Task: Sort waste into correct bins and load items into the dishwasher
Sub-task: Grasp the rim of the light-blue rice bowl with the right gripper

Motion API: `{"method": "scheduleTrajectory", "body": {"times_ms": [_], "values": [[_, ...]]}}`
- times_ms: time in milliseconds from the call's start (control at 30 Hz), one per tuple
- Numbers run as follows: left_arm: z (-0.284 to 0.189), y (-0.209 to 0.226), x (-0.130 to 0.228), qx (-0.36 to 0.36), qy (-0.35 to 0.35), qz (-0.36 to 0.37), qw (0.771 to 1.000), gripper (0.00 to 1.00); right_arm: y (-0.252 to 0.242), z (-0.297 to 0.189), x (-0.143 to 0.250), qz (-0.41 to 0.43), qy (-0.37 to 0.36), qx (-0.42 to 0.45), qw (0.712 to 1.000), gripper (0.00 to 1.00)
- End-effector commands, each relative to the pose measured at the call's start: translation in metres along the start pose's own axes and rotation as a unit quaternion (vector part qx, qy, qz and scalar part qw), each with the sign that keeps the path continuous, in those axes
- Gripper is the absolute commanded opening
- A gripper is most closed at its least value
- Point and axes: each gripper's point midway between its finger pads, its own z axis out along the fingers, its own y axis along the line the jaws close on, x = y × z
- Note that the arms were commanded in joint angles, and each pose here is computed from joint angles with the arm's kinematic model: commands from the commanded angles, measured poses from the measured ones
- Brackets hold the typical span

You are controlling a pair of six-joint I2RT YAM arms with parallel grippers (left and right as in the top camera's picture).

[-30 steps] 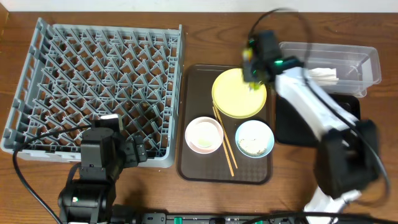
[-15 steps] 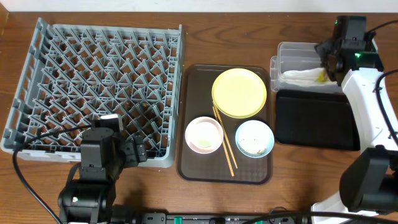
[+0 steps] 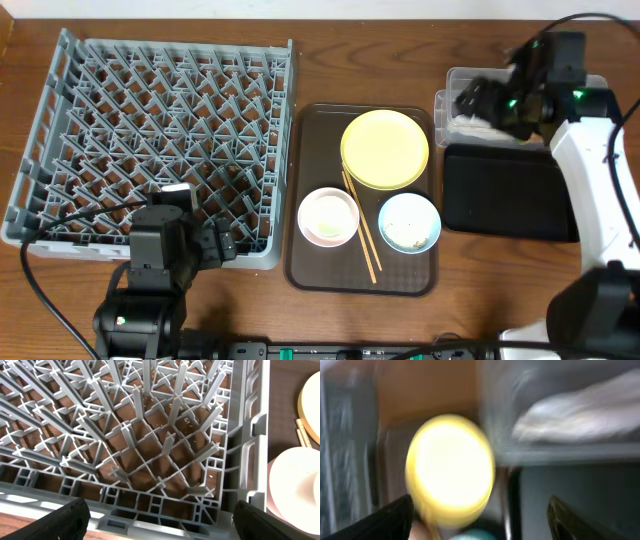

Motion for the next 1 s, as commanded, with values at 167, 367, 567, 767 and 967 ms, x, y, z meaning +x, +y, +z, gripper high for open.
{"method": "scheduleTrajectory", "body": {"times_ms": [167, 367, 567, 767, 967], "values": [[-0.006, 0.000, -0.008, 0.000, -0.011, 0.004, 1.000, 0.95, 0.041, -0.003, 0.101, -0.146, 0.164, -0.001, 0.976, 0.74], [-0.006, 0.000, -0.008, 0.000, -0.011, 0.004, 1.000, 0.95, 0.042, 0.014, 0.151, -0.181, 0.212, 0.067, 0.958, 0.73], [-0.006, 0.000, -0.008, 0.000, -0.011, 0.004, 1.000, 0.95, 0.042, 0.054, 0.205, -0.221, 0.232, 0.076, 0.944, 0.68], [-0.006, 0.000, -0.008, 0.000, -0.011, 0.004, 1.000, 0.95, 0.040, 0.086, 0.244, -0.239, 0.211, 0.089, 0.944, 0.64], [-0.006, 0.000, -0.007, -0.001, -0.009, 0.004, 1.000, 0.95, 0.038, 0.093, 0.244, -0.242, 0.165, 0.136, 0.946, 0.51]]}}
